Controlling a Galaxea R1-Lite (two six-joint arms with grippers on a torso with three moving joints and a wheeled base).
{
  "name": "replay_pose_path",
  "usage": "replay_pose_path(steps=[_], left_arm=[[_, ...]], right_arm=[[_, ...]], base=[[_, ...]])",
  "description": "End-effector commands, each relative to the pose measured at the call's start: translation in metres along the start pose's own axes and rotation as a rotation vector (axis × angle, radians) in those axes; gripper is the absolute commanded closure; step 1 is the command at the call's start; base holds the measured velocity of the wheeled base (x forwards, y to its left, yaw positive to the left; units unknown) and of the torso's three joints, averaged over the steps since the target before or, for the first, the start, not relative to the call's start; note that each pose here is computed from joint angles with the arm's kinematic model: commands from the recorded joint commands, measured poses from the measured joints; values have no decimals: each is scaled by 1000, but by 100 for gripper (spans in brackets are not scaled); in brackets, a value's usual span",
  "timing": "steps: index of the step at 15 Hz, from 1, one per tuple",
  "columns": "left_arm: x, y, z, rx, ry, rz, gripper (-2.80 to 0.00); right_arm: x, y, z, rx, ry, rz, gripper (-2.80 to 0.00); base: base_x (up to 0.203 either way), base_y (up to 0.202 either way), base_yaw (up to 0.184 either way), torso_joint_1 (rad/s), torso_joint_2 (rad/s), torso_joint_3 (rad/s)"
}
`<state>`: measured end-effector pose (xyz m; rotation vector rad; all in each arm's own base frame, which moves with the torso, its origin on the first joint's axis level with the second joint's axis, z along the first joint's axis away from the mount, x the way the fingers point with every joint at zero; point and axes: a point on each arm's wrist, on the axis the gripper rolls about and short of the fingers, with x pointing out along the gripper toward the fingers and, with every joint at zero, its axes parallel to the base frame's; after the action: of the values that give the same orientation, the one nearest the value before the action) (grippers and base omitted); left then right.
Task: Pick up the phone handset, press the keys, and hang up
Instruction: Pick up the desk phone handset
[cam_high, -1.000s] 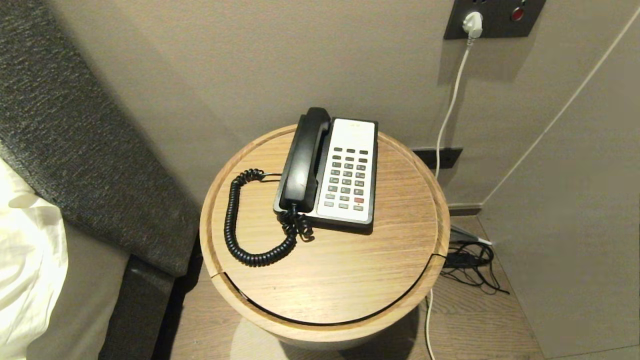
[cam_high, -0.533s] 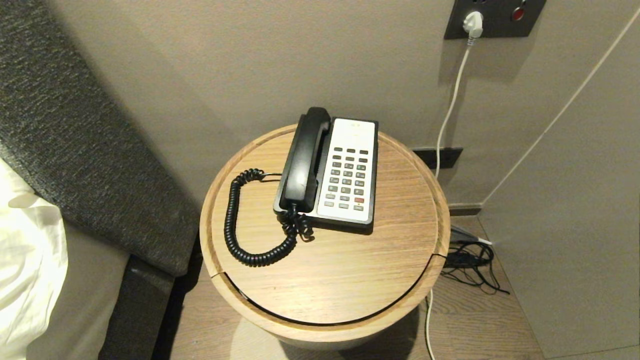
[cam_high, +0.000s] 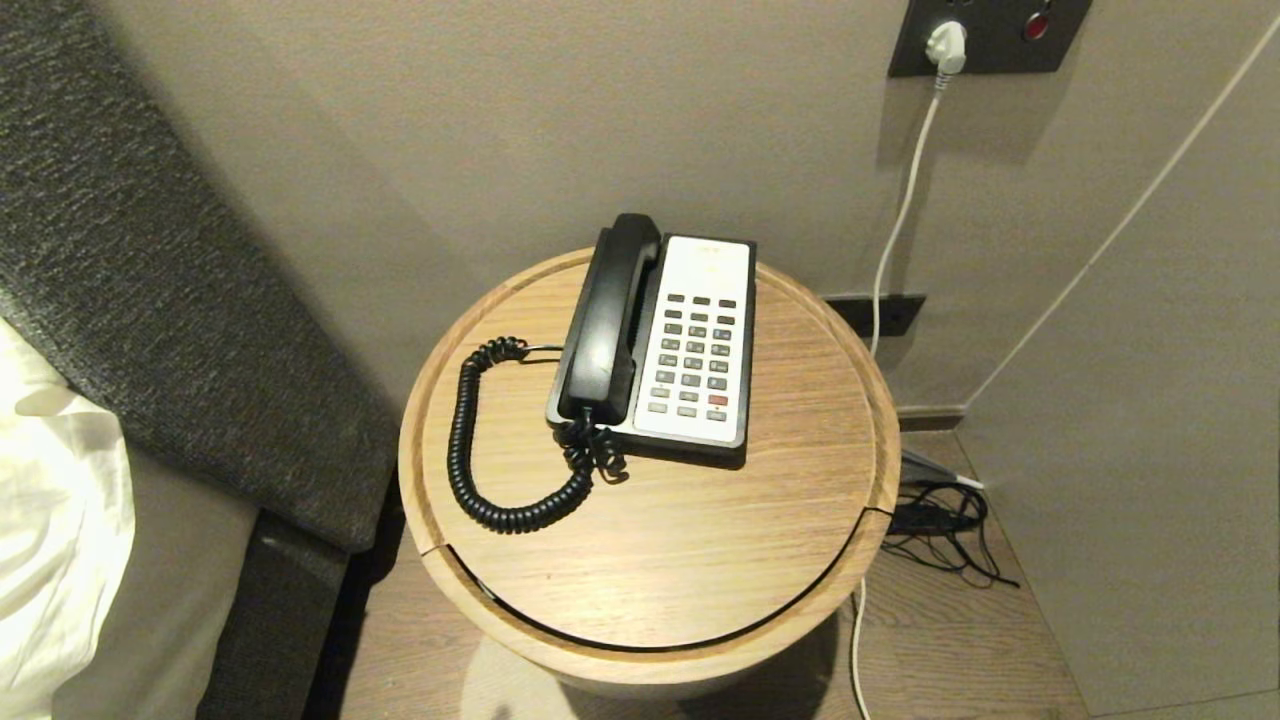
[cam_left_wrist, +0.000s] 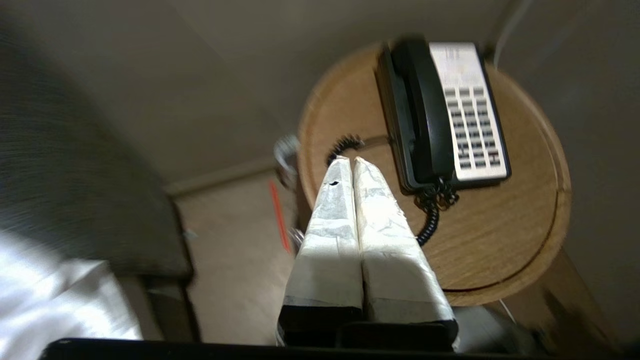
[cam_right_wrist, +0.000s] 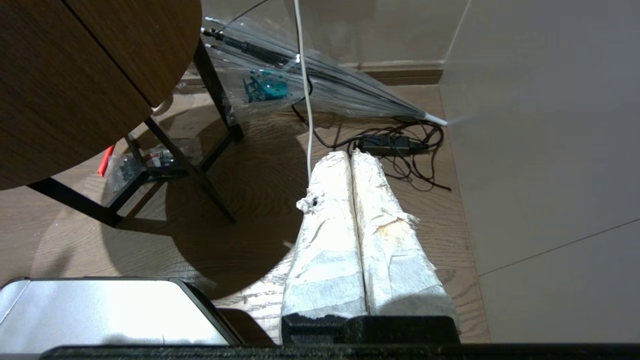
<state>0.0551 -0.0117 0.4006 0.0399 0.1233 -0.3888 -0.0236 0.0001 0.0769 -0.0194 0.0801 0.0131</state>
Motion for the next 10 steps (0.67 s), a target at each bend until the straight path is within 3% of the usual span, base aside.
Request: replay_pose_path(steps=[1,3,6,10], left_arm=[[115,5,2,-42,248,-164,0],[154,-21,0,-47,307,-249,0],[180,-66,-1,-42,330,-297,0],[211,-101,-14,-41,385,-231,0]], right_arm=[[0,0,0,0,0,2,0],[0,0,0,0,0,1,0],[0,0,0,0,0,1,0],[0,0,0,0,0,0,0]], base=[[0,0,0,0,0,0],[0,0,0,0,0,0],[0,0,0,0,0,0],[0,0,0,0,0,0]])
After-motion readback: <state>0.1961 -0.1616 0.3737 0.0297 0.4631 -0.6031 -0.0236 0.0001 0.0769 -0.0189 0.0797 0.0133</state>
